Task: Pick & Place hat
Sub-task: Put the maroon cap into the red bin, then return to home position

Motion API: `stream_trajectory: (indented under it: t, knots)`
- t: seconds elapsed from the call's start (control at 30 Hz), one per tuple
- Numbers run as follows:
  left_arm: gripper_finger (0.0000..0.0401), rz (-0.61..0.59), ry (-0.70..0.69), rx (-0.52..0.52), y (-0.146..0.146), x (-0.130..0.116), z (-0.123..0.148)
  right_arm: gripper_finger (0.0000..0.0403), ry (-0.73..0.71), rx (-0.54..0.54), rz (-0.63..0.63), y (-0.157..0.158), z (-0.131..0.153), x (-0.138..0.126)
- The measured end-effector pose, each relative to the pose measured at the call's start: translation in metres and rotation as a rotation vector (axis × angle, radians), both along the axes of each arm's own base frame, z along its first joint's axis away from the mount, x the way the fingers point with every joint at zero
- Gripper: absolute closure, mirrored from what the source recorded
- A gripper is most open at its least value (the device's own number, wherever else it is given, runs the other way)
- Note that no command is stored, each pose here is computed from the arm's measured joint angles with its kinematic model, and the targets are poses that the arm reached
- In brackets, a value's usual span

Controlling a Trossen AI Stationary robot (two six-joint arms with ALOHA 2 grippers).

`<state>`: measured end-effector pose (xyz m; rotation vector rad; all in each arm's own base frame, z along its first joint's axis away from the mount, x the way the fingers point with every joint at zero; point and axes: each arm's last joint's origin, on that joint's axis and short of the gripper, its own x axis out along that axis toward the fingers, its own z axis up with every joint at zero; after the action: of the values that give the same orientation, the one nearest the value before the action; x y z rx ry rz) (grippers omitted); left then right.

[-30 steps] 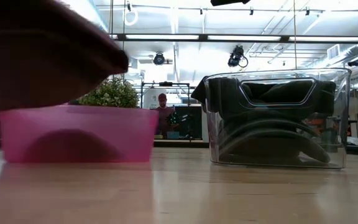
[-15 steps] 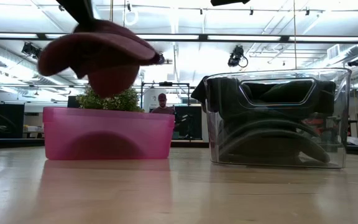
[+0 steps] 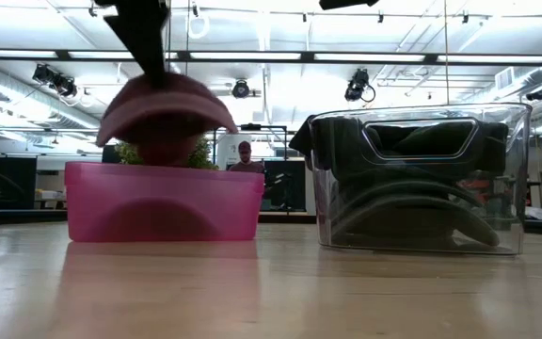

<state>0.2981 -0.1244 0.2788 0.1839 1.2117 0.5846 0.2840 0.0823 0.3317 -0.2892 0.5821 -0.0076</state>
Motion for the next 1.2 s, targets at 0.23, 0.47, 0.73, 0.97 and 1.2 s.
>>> stream_trajectory:
  t: [0.23, 0.47, 0.73, 0.97, 1.2]
  knots:
    - [0.0395, 0.047, 0.035, 0.018, 0.003, 0.01, -0.016, 0.015, 0.003, -0.001, 0.0, 0.0, 0.0, 0.0]
    - [0.0393, 0.127, 0.029, 0.018, 0.009, 0.011, -0.018, 0.015, 0.003, -0.001, 0.0, 0.0, 0.0, 0.0]
    - [0.0368, 0.135, 0.046, 0.032, 0.01, 0.012, -0.022, 0.015, 0.003, -0.001, 0.0, 0.0, 0.0, 0.0]
    - [0.0345, 0.153, 0.044, 0.054, 0.013, 0.013, -0.023, 0.015, 0.003, -0.001, 0.0, 0.0, 0.0, 0.0]
    - [0.0334, 0.148, 0.039, 0.069, 0.013, 0.013, -0.022, 0.015, 0.003, -0.001, 0.0, 0.0, 0.0, 0.0]
